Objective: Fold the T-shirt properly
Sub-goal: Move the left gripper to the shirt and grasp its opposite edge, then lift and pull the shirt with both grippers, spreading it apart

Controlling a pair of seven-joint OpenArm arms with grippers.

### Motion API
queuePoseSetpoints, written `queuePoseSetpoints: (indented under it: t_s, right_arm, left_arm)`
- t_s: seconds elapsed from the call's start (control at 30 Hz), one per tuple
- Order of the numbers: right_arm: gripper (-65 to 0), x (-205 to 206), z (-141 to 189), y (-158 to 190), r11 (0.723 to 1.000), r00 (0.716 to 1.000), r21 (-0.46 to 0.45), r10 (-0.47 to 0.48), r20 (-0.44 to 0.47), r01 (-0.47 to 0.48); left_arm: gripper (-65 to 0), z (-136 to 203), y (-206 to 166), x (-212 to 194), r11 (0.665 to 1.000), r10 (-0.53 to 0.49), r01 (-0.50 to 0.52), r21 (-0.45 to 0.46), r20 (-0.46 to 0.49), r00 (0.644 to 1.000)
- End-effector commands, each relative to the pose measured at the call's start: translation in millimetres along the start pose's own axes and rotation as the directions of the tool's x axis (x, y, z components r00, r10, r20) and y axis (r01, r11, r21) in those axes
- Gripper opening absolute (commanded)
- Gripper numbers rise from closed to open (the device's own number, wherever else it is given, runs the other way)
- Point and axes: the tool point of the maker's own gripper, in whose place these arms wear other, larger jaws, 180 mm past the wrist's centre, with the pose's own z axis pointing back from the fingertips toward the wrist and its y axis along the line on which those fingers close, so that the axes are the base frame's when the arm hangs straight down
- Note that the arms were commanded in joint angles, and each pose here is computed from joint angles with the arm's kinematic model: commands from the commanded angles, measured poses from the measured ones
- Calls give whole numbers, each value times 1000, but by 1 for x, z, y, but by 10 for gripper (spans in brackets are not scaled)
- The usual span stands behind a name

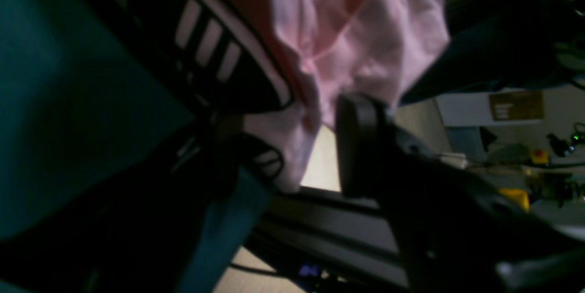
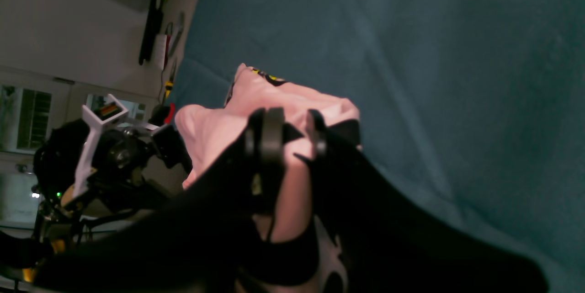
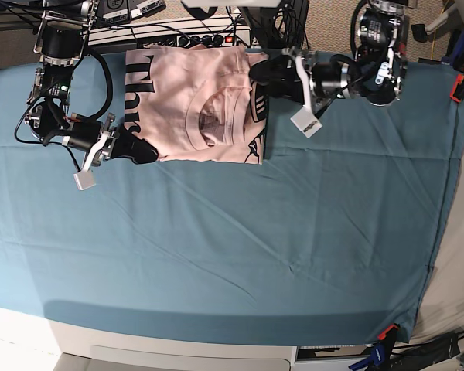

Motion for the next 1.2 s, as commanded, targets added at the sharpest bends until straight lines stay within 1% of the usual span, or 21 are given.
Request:
queuePoseSetpoints:
  t_s: [0.0,0.1,0.13,0.33,0.37,0.43,0.63,0.83,0.9,0.93,0.97,1.0,1.1,1.13,1.17]
  right_arm:
    - [-584,17,5,6,999,999,14,33,41,-33]
    - [-584,17,5,6,999,999,14,33,41,-33]
    - [-584,17,5,6,999,999,14,32,41,-33]
    - [-584,17,5,6,999,999,14,32,41,-33]
    - [-584,17,5,6,999,999,14,33,41,-33]
    - [-584,17,5,6,999,999,15,32,41,-33]
    - [-584,17,5,6,999,999,14,33,41,-33]
    - [-584,17,5,6,999,999,15,32,41,-33]
    - [-584,17,5,6,999,999,15,32,41,-33]
    - [-584,17,5,6,999,999,15,32,41,-33]
    - [-584,17,5,6,999,999,15,32,41,-33]
    - [-584,17,5,6,999,999,14,32,41,-33]
    - [-584,17,5,6,999,999,15,32,41,-33]
    - [-584,17,5,6,999,999,14,33,41,-33]
    - [-584,17,5,6,999,999,14,33,41,-33]
  left_arm:
    - [-319,0,-4,9,1000,-10,11,-7,35,999]
    - [-319,-6,2,0,999,3,-3,46,-4,1000]
    - [-319,-8,2,-4,999,4,-4,49,-18,1000]
    - [-319,-22,-14,-30,1000,14,-13,12,-84,996]
    - [-311,-23,-16,-32,1000,13,-12,9,-90,996]
    - [-299,-24,-18,-34,1000,13,-13,2,-94,995]
    - [-298,-25,-19,-32,1000,12,-12,-2,-83,997]
    - [-298,-41,-27,-23,1000,3,-3,2,-54,999]
    - [-299,-46,-30,-23,1000,-8,8,2,-64,998]
    - [-309,-48,-30,-23,1000,-5,6,13,-68,998]
    - [-337,-50,-29,-24,1000,-8,10,23,-72,997]
    - [-386,-51,-29,-25,999,-12,15,30,-77,997]
    - [-609,-52,-28,-26,999,-16,20,40,-88,996]
    - [-650,-51,-27,-25,999,-19,23,42,-88,996]
    - [-650,-51,-25,-25,998,-24,29,50,-91,996]
